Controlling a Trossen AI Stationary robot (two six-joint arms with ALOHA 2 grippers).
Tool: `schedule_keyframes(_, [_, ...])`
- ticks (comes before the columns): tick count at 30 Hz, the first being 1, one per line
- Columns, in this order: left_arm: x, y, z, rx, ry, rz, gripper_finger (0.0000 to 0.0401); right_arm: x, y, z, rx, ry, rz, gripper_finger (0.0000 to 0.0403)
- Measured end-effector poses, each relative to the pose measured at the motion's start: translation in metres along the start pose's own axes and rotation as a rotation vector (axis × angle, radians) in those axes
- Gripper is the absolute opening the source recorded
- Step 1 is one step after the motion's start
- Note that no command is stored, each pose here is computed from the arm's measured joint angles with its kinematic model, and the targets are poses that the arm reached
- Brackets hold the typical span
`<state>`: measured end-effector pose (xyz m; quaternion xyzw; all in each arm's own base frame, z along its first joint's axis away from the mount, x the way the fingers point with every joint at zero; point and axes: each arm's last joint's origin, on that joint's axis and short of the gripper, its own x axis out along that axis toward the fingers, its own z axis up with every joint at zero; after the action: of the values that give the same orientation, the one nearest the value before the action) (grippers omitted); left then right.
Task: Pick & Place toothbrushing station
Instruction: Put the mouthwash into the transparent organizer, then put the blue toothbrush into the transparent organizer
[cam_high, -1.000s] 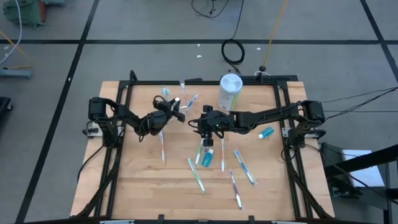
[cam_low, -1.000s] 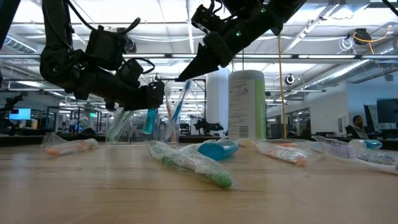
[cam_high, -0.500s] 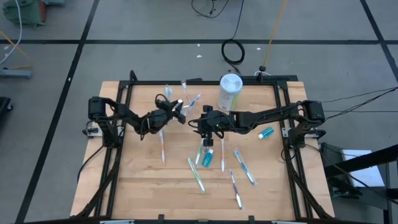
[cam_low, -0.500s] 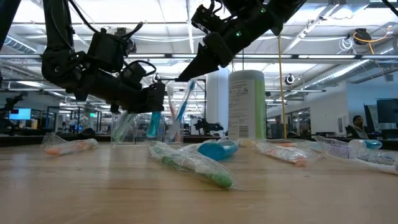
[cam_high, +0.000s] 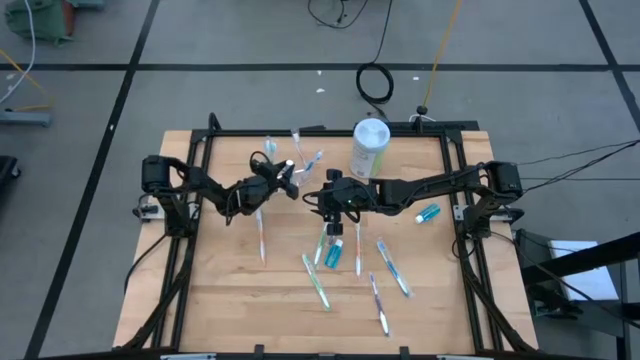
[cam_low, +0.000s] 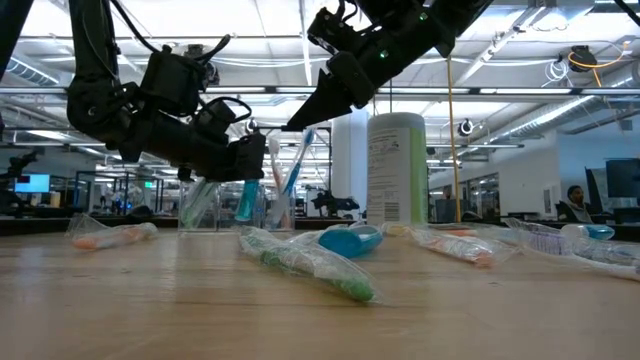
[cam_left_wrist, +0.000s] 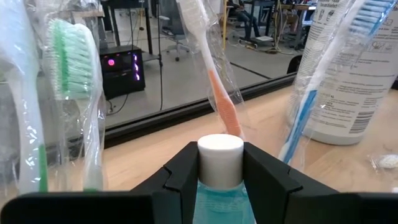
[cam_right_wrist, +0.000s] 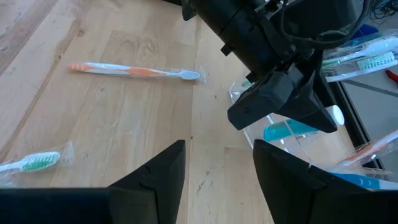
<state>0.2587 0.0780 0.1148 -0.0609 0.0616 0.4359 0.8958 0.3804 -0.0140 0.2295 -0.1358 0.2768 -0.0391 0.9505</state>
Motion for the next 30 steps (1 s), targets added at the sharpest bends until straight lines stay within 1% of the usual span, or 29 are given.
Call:
schedule_keyframes(2, [0.000,0.000,0.000,0.002,0.003,0.001,0.0128,0.000,0.000,0.000,0.000,0.000,0.000,0.0181])
schedule_keyframes(8, [0.001,0.002,0.000,-0.008,0.006,0.009,0.0184,0.000,0.000,0.000,0.000,0.000,0.000,0.0181])
schedule_keyframes(11, [0.001,0.002,0.000,-0.008,0.005,0.009,0.0200,0.000,0.000,0.000,0.000,0.000,0.000,0.0180])
schedule_keyframes(14, [0.001,0.002,0.000,-0.011,-0.001,0.008,0.0202,0.000,0.000,0.000,0.000,0.000,0.000,0.0181])
schedule_keyframes(19, [0.000,0.002,0.006,-0.010,-0.015,0.004,0.0193,0.000,0.000,0.000,0.000,0.000,0.000,0.0181])
schedule_keyframes(24, [-0.008,-0.001,0.025,0.002,-0.078,-0.020,0.0191,0.000,0.000,0.000,0.000,0.000,0.000,0.0180])
schedule_keyframes(30, [-0.026,-0.008,0.049,0.048,-0.126,-0.072,0.0191,0.000,0.001,0.000,0.007,0.000,0.003,0.0180])
